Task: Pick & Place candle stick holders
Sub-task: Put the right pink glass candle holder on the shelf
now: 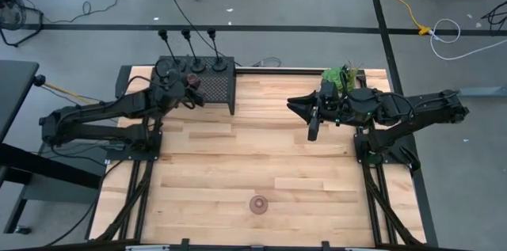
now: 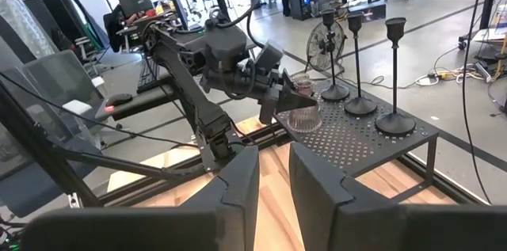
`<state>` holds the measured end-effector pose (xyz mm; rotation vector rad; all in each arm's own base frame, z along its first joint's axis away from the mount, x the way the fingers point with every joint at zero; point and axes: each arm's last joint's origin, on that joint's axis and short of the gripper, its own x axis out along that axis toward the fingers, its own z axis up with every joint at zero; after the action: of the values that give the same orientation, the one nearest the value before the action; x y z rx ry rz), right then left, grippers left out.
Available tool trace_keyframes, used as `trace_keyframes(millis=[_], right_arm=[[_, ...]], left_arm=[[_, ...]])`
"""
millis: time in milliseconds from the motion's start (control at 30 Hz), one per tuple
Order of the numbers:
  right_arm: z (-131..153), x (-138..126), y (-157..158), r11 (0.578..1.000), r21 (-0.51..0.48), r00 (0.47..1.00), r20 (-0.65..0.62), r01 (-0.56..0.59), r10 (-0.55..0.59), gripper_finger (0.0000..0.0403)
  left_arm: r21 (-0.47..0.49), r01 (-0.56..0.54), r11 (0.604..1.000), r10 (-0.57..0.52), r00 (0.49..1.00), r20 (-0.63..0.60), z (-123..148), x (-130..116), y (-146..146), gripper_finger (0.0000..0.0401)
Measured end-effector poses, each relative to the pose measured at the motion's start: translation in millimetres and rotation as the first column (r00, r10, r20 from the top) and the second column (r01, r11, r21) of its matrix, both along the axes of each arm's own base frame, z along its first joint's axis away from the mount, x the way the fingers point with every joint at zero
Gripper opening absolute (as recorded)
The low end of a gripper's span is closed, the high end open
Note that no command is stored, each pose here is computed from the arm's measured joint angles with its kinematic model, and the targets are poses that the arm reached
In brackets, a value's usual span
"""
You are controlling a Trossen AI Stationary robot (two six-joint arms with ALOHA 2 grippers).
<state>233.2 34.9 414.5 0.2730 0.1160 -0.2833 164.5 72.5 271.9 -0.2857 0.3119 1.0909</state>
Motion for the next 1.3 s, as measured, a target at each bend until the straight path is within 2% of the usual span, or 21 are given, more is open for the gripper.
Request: trace_keyframes(millis=[767, 1100, 1300], right_arm=[[-1, 0, 0, 1.0, -0.002, 1.0, -0.007, 0.0, 0.0, 0.0071], [-1, 0, 0, 1.0, -0.001, 1.0, -0.005, 0.0, 0.0, 0.0071], [-1, 0, 0, 1.0, 0.007, 1.0, -0.004, 0.001, -0.001, 0.0071]], left_arm=[[-0.03, -0.03, 0.999, 0.029, 0.998, -0.054, -4, -7, 13, 0.0124], [-0.052, -0.062, 0.997, 0.055, 0.991, -0.125, -17, 3, 26, 0.0124], [-0.054, -0.085, 0.995, 0.079, 0.991, -0.106, -18, 5, 35, 0.0124]])
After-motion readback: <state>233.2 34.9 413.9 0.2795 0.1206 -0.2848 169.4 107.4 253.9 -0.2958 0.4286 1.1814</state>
